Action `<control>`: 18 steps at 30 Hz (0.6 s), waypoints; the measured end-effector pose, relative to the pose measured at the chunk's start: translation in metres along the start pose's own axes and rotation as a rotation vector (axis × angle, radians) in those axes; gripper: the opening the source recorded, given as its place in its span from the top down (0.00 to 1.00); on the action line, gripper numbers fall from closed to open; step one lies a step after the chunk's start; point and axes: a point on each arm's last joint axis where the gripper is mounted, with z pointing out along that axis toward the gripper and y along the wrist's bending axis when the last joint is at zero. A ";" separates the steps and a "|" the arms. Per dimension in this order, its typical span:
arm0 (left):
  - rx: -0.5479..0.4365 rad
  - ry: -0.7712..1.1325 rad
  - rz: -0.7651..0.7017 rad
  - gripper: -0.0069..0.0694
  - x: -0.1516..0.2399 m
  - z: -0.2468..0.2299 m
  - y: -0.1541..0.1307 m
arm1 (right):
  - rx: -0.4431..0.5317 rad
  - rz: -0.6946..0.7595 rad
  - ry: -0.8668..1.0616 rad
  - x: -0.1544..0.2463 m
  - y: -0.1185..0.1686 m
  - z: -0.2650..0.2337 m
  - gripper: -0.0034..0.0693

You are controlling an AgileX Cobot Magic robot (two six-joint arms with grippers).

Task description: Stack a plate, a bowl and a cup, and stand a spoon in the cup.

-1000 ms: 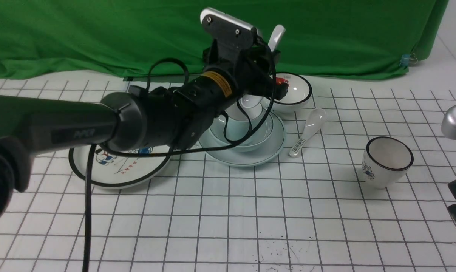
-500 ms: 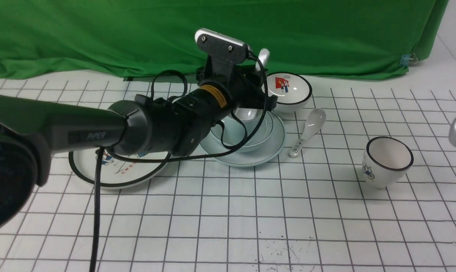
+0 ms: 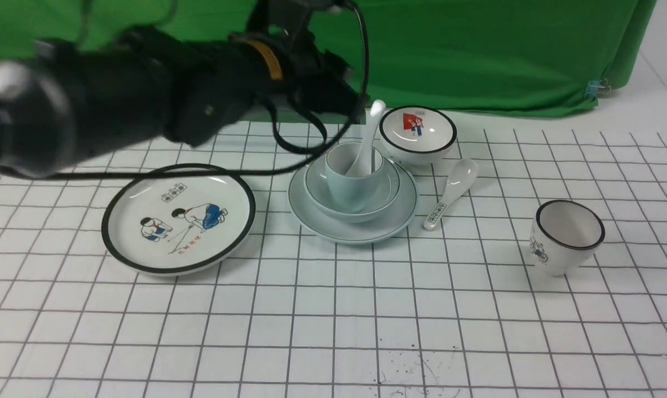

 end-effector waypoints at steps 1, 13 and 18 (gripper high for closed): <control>-0.007 -0.008 0.001 0.85 -0.011 -0.020 0.002 | -0.004 -0.004 -0.039 0.007 0.002 0.003 0.94; -0.005 -0.113 -0.083 0.97 -0.010 -0.205 0.005 | -0.089 -0.033 -0.166 0.076 0.034 0.069 0.94; -0.002 -0.110 -0.070 0.97 0.032 -0.237 -0.001 | -0.095 -0.031 -0.151 0.084 0.037 0.074 0.93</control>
